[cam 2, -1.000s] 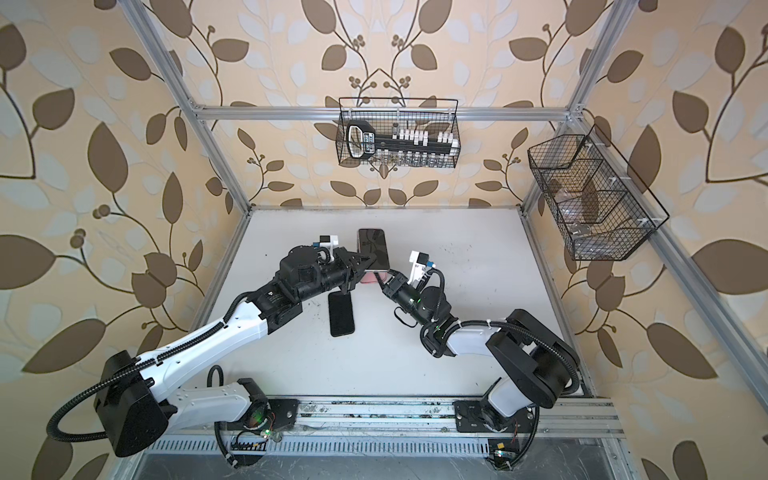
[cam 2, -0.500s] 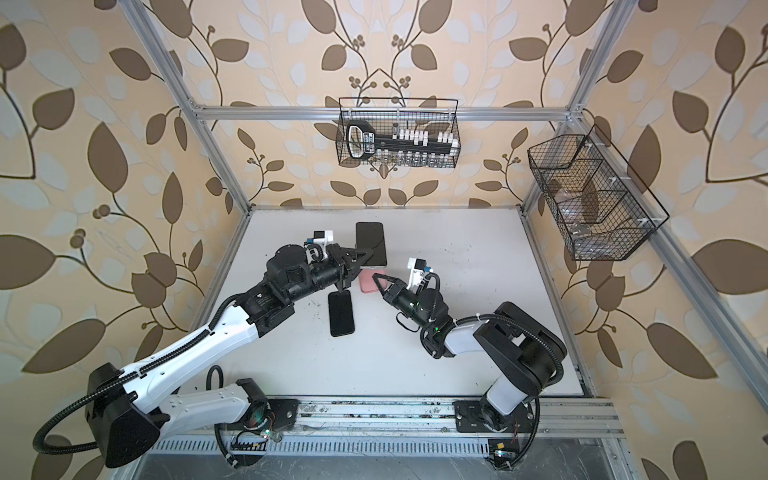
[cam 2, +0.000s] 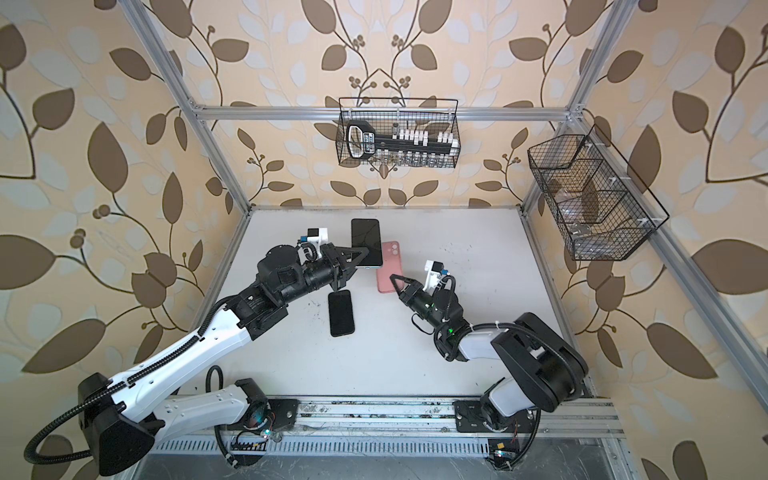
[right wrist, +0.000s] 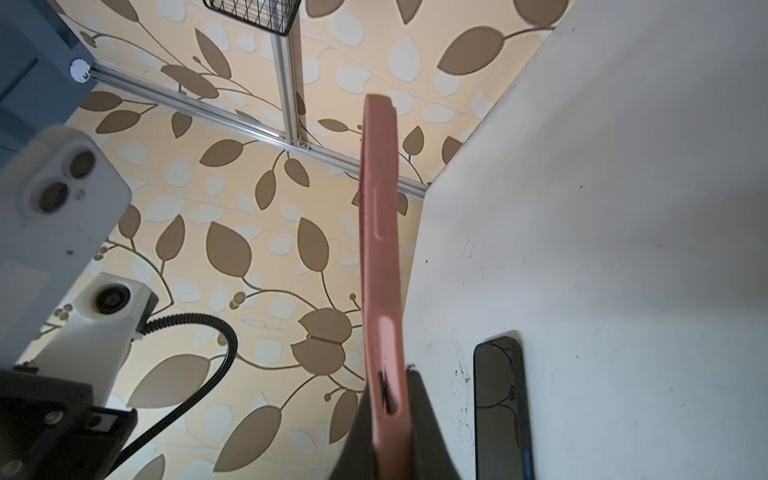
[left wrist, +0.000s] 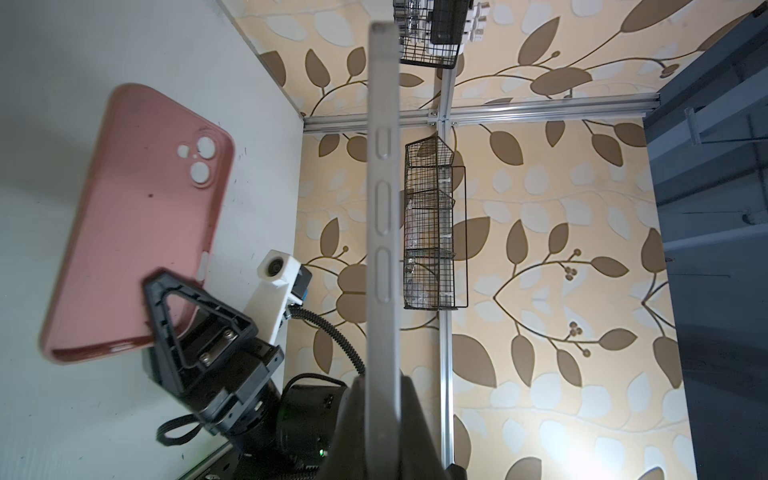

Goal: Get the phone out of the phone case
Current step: 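Pull the pink case off with the right gripper while the left holds the phone, then lower the pink case flat onto the table with the right gripper and open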

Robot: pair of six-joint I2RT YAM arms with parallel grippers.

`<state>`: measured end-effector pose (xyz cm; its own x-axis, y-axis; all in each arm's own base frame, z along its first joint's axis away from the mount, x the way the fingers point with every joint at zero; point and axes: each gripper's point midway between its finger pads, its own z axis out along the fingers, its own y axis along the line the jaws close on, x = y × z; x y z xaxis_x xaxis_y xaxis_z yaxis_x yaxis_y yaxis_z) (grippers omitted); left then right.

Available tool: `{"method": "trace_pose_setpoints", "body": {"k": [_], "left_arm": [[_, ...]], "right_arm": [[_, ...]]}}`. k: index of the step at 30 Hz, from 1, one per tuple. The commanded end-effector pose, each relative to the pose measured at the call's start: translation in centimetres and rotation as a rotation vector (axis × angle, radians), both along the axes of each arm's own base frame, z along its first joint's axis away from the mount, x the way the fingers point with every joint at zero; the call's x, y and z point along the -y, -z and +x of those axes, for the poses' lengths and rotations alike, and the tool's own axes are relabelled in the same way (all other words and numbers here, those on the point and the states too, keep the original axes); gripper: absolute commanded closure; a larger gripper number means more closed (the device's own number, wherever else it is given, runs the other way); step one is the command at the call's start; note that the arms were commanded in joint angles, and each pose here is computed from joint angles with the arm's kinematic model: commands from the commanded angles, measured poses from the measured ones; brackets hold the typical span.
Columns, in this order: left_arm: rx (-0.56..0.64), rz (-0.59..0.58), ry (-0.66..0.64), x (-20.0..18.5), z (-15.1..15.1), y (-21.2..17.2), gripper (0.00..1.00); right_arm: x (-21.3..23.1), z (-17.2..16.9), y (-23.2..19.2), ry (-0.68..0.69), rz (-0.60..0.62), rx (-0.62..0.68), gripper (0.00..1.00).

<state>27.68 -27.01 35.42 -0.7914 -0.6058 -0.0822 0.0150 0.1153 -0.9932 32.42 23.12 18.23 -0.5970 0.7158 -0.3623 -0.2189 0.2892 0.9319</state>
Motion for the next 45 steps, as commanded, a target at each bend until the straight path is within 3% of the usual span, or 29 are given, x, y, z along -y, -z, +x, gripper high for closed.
{"method": "trace_pose_setpoints", "body": {"k": [1, 8, 14, 45], "left_arm": [[0.154, -0.037, -0.034, -1.8, -0.5, -4.5, 1.0], [0.164, -0.013, -0.045, -3.3, 0.2, -3.4, 1.0], [0.163, -0.007, -0.059, -4.6, 0.8, -2.5, 1.0], [0.155, 0.007, -0.039, -5.4, 0.9, -1.2, 1.0]], "right_arm": [[1.8, -0.6, 1.2, -0.003, -0.078, -0.054, 1.0], [7.2, -1.7, 3.3, 0.027, -0.23, -0.159, 1.0], [11.3, -3.1, 5.6, 0.049, -0.291, -0.236, 1.0], [18.9, -6.3, 13.8, 0.133, -0.435, -0.471, 1.0]]}}
